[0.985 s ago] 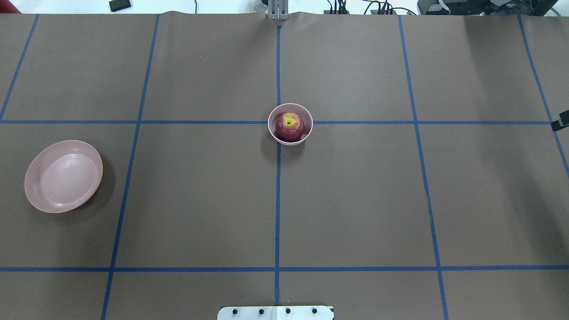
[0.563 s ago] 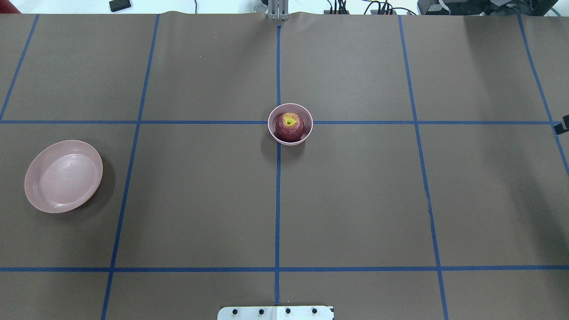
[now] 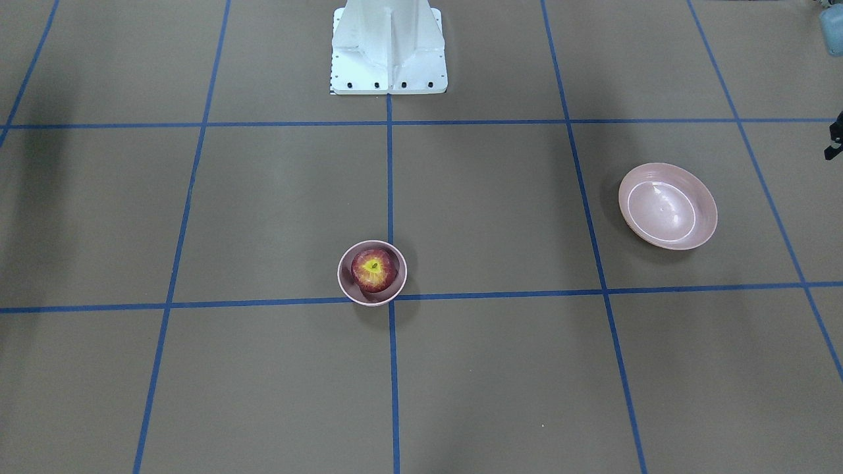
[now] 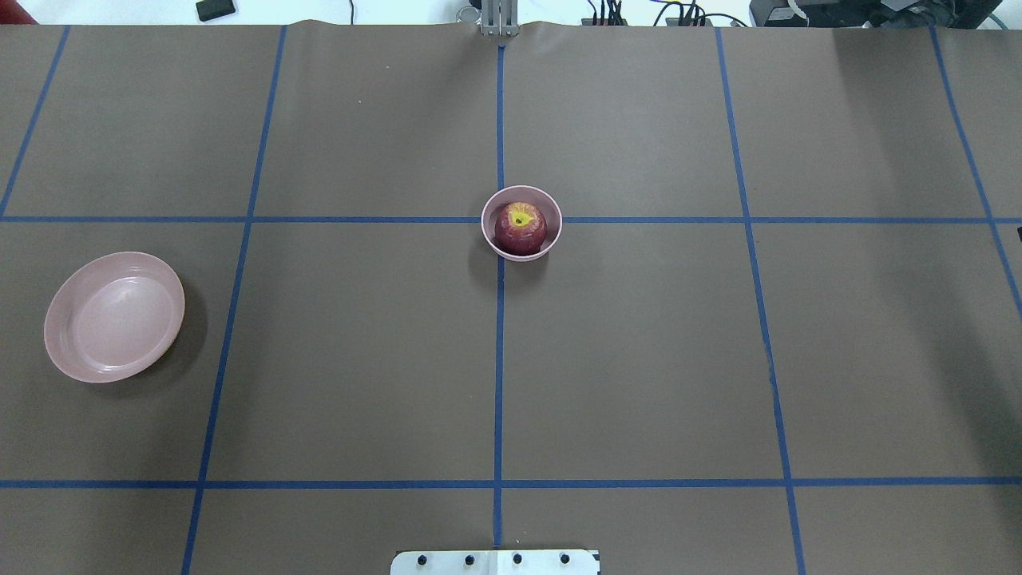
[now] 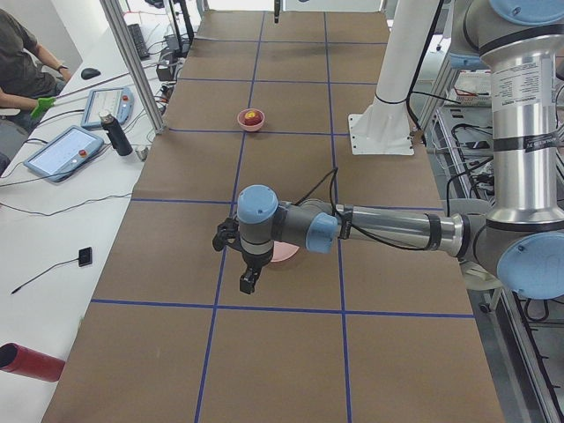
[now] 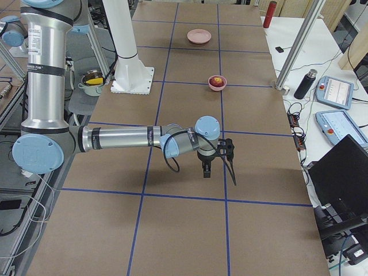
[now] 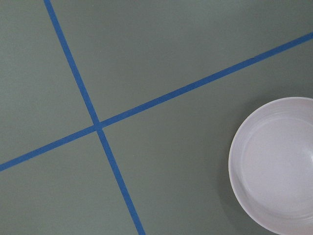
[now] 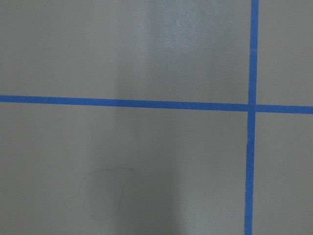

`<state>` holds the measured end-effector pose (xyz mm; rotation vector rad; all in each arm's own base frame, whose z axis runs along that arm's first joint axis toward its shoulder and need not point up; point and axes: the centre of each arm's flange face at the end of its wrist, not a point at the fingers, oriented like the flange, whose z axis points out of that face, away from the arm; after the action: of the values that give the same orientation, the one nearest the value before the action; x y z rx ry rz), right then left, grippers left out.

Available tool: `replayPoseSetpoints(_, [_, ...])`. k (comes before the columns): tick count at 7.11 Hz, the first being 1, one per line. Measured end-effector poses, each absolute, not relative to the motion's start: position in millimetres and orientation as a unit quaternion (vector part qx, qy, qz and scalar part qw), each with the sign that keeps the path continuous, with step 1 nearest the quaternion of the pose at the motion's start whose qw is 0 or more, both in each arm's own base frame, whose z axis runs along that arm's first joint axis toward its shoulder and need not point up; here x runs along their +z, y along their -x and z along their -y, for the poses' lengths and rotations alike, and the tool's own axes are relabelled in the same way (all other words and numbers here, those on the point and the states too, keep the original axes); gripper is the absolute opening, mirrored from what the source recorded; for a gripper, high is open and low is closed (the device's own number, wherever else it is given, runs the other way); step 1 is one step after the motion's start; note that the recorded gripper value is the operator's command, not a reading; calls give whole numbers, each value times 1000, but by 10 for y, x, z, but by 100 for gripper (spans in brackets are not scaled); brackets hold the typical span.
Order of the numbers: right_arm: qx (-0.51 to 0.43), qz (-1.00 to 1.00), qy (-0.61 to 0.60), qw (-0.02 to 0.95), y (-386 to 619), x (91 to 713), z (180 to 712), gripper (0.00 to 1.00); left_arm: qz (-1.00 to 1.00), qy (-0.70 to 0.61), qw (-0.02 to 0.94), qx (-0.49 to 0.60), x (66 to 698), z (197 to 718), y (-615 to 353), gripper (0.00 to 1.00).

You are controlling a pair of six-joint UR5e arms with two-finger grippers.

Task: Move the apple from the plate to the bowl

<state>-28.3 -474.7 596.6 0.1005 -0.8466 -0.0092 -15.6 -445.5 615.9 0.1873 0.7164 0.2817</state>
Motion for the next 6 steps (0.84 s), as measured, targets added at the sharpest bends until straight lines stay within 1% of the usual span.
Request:
replayPoseSetpoints(2, [-5,412,-48,910,269,5973,4722,100,-341,-80,930,113,6320,4376,318,98])
replayPoseSetpoints(6, [-9,423,-15,906,306,6100,4655,100,-352,-58,931,74,6488,4404,349,98])
